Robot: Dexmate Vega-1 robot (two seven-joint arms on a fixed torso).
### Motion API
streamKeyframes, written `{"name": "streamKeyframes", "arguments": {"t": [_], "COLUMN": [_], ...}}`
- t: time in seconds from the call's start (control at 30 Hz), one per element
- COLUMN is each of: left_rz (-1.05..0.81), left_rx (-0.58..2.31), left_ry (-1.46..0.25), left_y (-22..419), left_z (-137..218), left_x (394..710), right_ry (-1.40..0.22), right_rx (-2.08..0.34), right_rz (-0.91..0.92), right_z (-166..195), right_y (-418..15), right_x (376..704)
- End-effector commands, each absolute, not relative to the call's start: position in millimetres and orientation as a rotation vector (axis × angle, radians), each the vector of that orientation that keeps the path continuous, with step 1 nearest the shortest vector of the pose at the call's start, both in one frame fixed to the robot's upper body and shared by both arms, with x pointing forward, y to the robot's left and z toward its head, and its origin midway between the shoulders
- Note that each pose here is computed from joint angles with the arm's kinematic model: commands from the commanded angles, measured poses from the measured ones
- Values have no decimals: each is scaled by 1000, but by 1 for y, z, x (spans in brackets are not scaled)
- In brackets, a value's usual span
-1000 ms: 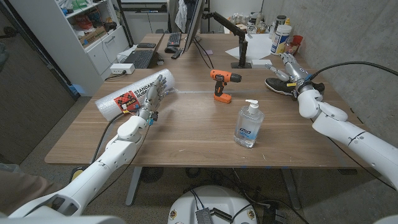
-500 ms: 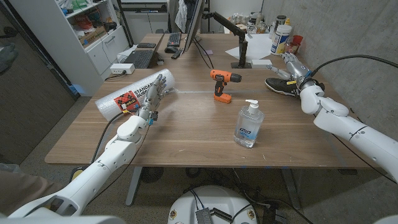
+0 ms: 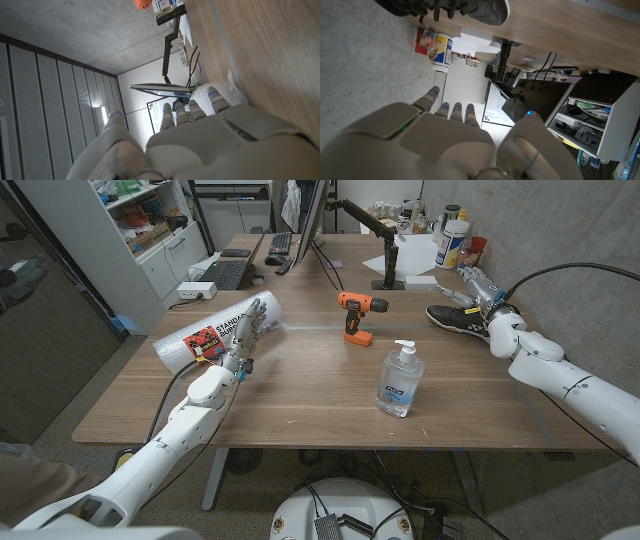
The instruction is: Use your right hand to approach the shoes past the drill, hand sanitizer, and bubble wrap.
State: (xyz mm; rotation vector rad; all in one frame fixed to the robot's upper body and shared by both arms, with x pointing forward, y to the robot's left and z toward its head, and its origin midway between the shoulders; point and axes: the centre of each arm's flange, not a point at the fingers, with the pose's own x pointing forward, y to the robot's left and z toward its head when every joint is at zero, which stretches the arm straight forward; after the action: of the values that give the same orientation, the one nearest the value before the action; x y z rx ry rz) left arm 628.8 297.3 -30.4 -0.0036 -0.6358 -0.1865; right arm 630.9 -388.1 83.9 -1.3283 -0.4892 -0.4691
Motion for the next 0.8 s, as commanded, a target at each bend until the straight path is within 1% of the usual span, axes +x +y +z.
{"name": "streamKeyframes", "arguments": {"t": [0.03,0.8], "left_rz": [-181,-182], "left_rx": [0,-2], "left_ry": [-636,-642], "left_y": [299,295], "left_z": [-28,-31], "left_x": [629,625], "right_ry": [-446,-333], "right_rx": [-1340,-1355], "right_rz": [-489,-518], "right_z": [83,72], "right_y": [-404,-428], "right_x": [639,657]}}
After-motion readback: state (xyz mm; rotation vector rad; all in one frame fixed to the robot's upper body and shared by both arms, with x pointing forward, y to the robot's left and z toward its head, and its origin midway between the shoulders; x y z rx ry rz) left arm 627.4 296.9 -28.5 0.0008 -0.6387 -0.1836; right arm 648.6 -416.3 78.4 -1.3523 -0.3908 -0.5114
